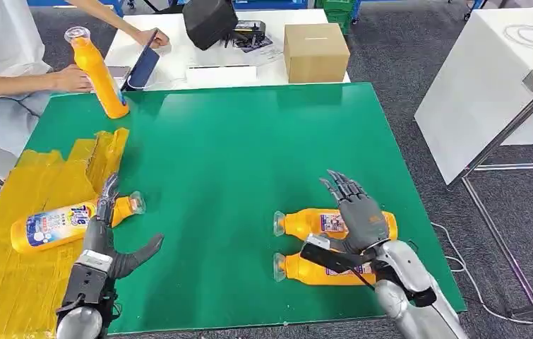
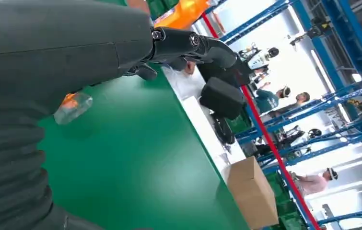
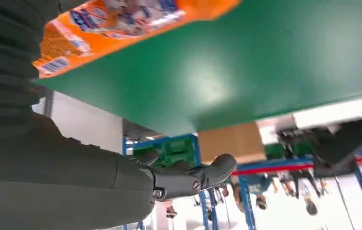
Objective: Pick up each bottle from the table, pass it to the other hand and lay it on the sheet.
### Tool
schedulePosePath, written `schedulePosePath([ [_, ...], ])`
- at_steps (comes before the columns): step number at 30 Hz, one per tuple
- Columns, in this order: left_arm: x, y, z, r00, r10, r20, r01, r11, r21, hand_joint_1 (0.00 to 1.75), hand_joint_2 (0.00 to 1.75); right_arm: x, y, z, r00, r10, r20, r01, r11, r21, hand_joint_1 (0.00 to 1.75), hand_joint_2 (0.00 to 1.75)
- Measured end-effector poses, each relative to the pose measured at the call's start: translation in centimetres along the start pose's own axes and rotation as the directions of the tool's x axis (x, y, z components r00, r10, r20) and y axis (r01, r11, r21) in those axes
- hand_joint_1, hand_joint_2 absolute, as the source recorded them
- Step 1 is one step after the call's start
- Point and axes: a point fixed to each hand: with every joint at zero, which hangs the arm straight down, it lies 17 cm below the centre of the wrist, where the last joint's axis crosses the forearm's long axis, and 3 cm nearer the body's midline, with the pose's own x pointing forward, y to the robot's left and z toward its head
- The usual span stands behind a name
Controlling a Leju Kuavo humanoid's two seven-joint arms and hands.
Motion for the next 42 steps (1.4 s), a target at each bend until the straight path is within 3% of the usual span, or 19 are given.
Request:
schedulePosePath([
  [10,-1.5,-0.7,0.2,0.999,0.015,-0.041,-0.015,1.000,-0.004,0.00,1.75,-5.5,1.8,0.3,0.985,0.139,-0.104,-0.130,0.987,0.091,0.00,1.75],
  [39,-3.1,-2.2,-0.2,0.995,0.057,-0.087,-0.058,0.998,-0.019,0.00,1.75,-12.3,5.6,0.2,0.932,0.300,-0.202,-0.239,0.929,0.282,0.00,1.75],
  [40,-3.1,-2.2,-0.2,0.994,0.057,-0.088,-0.059,0.998,-0.019,0.00,1.75,-12.3,5.6,0.1,0.932,0.302,-0.202,-0.240,0.929,0.283,0.17,1.75],
  [41,-3.1,-2.2,-0.2,0.994,0.057,-0.088,-0.059,0.998,-0.020,0.00,1.75,-12.3,5.6,0.1,0.931,0.304,-0.201,-0.242,0.928,0.284,1.20,1.75],
  [42,-3.1,-2.2,-0.2,0.994,0.058,-0.088,-0.060,0.998,-0.020,0.00,1.75,-12.4,5.7,0.1,0.931,0.307,-0.199,-0.244,0.926,0.288,1.54,1.75],
])
